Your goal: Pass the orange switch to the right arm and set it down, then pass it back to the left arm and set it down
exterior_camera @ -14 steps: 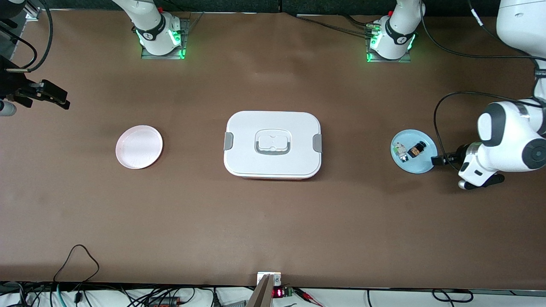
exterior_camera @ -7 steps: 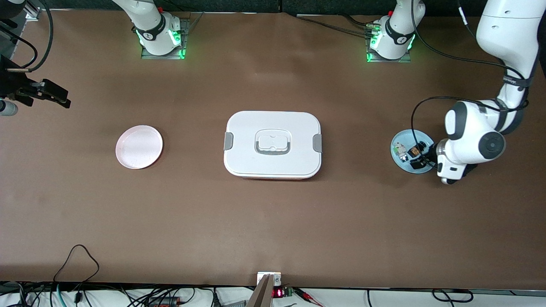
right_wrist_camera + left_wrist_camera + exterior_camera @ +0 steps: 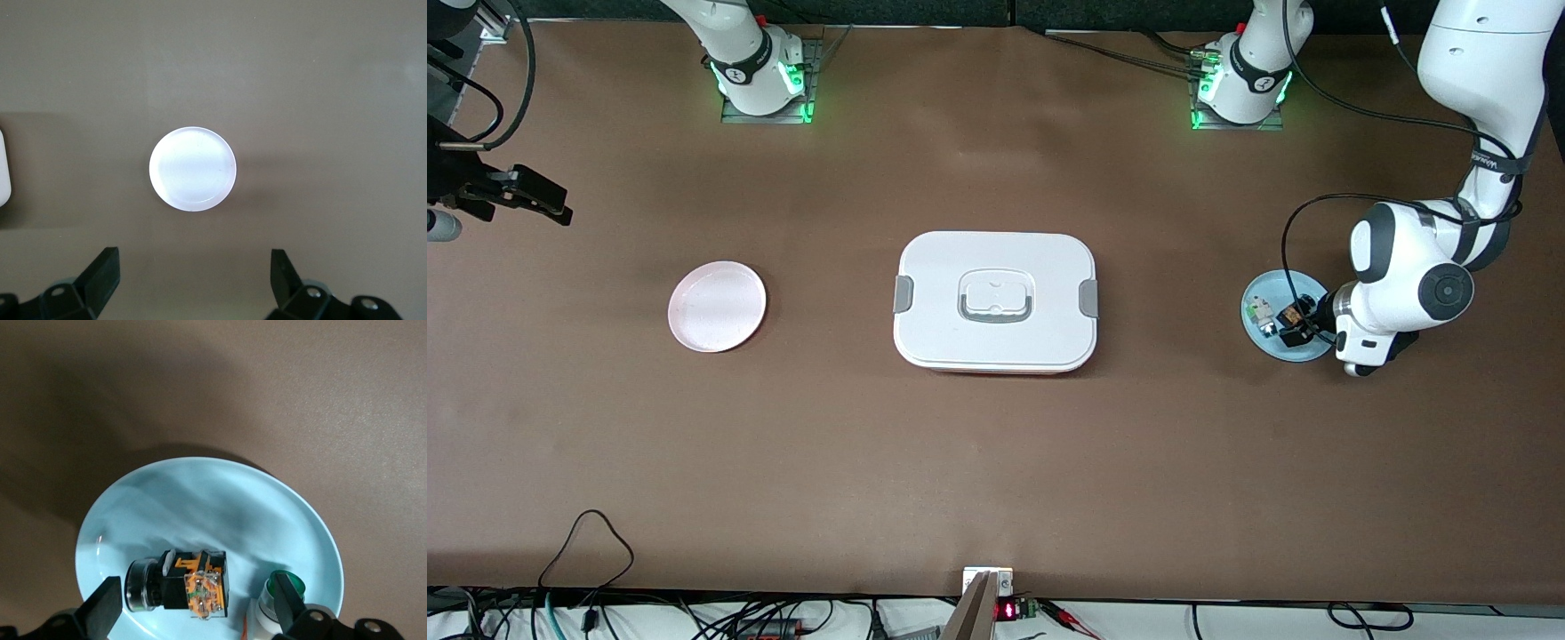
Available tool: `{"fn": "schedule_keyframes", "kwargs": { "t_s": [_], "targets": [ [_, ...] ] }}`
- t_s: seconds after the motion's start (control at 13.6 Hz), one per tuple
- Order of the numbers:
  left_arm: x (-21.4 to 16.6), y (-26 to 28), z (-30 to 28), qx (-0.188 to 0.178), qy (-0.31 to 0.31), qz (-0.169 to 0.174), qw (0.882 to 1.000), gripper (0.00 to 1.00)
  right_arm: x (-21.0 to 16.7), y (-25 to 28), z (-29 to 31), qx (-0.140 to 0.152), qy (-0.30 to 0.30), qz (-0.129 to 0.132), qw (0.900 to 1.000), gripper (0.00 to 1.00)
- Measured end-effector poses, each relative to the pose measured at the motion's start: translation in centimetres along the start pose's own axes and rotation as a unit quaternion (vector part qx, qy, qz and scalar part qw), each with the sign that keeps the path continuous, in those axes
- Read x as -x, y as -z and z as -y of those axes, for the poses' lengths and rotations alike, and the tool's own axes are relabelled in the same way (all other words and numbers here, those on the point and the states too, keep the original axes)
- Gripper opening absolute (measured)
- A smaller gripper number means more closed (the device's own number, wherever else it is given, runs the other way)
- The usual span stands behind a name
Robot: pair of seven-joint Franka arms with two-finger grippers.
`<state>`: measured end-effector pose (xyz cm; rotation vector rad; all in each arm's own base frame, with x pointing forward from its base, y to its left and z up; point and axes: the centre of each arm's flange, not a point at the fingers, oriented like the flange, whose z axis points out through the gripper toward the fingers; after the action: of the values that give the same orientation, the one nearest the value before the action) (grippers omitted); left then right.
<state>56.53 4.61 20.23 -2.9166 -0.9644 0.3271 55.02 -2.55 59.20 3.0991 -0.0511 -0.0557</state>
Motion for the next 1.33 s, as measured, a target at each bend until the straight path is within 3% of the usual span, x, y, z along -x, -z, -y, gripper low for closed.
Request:
{"fn": "schedule_keyframes", "kwargs": {
  "t_s": [1.1,1.33],
  "targets": [
    [1.6,-3.9,2.2,0.002,0.003,0.002,1.0,1.0,0.3,-0.2,0.0,0.0,0.0,0.012,1.0,1.0],
    [1.7,-4.0,2.2,0.003,0.003,0.001,1.0,0.87,0.3,-0.2,0.0,0.0,0.0,0.013,1.0,1.0]
  ]
}}
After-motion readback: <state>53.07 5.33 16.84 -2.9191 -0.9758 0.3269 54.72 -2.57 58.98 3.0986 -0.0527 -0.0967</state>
